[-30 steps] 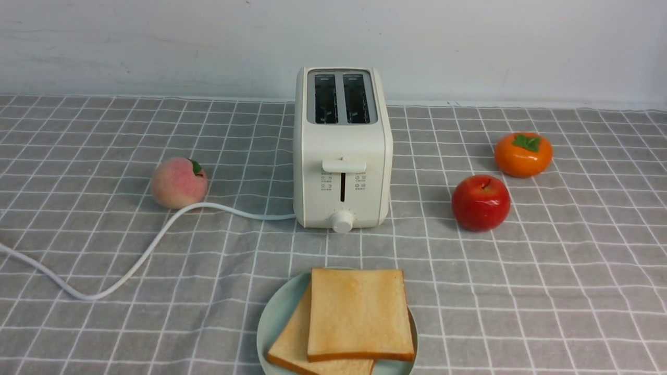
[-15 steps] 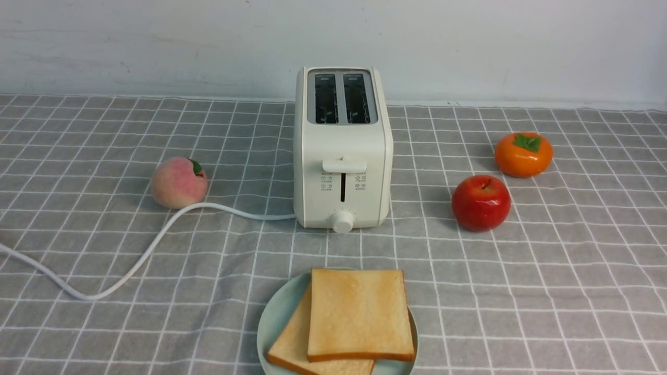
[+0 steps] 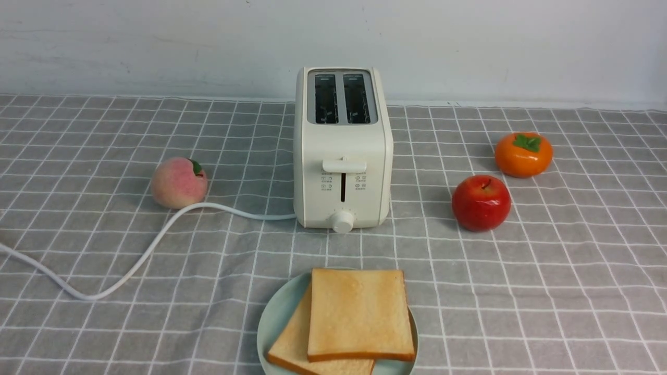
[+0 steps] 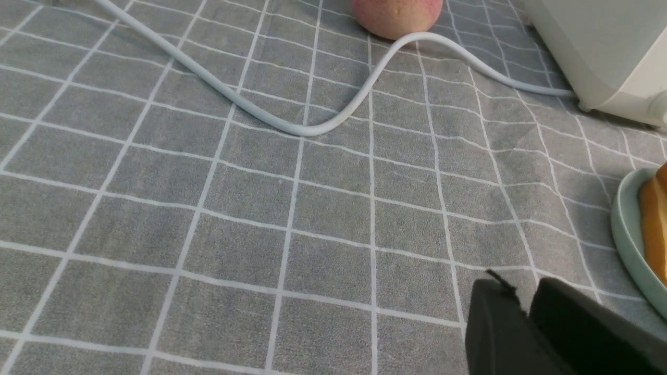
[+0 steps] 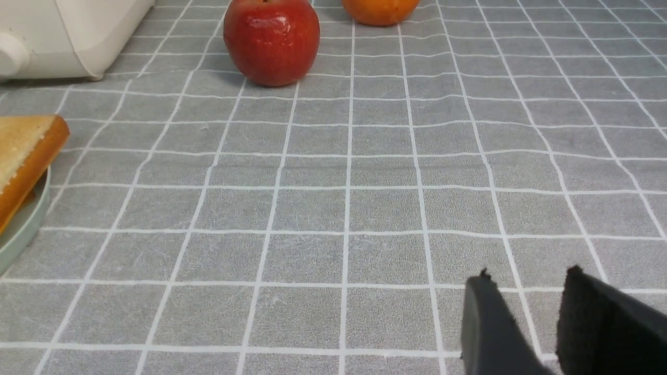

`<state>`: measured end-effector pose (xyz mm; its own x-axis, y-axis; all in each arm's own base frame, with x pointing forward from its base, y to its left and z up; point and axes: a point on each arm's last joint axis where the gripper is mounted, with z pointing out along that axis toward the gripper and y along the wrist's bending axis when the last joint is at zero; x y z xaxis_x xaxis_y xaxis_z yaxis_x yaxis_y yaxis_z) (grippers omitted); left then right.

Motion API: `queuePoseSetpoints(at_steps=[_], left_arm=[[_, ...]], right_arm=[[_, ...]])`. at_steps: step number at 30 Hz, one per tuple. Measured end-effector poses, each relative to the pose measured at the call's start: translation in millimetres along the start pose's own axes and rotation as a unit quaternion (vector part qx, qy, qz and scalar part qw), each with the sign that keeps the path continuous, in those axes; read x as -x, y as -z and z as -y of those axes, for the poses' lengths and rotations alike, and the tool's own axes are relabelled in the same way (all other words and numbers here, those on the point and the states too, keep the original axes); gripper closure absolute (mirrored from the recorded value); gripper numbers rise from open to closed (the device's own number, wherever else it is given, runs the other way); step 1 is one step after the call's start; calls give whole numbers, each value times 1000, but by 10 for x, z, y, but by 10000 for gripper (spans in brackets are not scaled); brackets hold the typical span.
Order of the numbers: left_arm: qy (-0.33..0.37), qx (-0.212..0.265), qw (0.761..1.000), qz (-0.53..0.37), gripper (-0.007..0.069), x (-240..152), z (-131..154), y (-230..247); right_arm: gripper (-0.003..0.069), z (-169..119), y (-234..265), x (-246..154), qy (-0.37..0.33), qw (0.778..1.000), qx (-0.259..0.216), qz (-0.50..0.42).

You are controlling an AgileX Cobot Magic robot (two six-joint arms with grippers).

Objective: Take toasted bread from bread machine on grey coffee table place on plate.

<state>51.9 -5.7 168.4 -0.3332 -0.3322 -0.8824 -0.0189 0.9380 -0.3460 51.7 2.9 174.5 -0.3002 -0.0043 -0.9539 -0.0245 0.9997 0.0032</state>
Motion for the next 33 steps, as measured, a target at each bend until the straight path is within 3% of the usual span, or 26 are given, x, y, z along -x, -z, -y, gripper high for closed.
queuePoseSetpoints(at_steps=[33], left_arm=[[0,0,1000,0,505,0,0,0]], right_arm=[[420,0,0,0,0,1000,0,0]])
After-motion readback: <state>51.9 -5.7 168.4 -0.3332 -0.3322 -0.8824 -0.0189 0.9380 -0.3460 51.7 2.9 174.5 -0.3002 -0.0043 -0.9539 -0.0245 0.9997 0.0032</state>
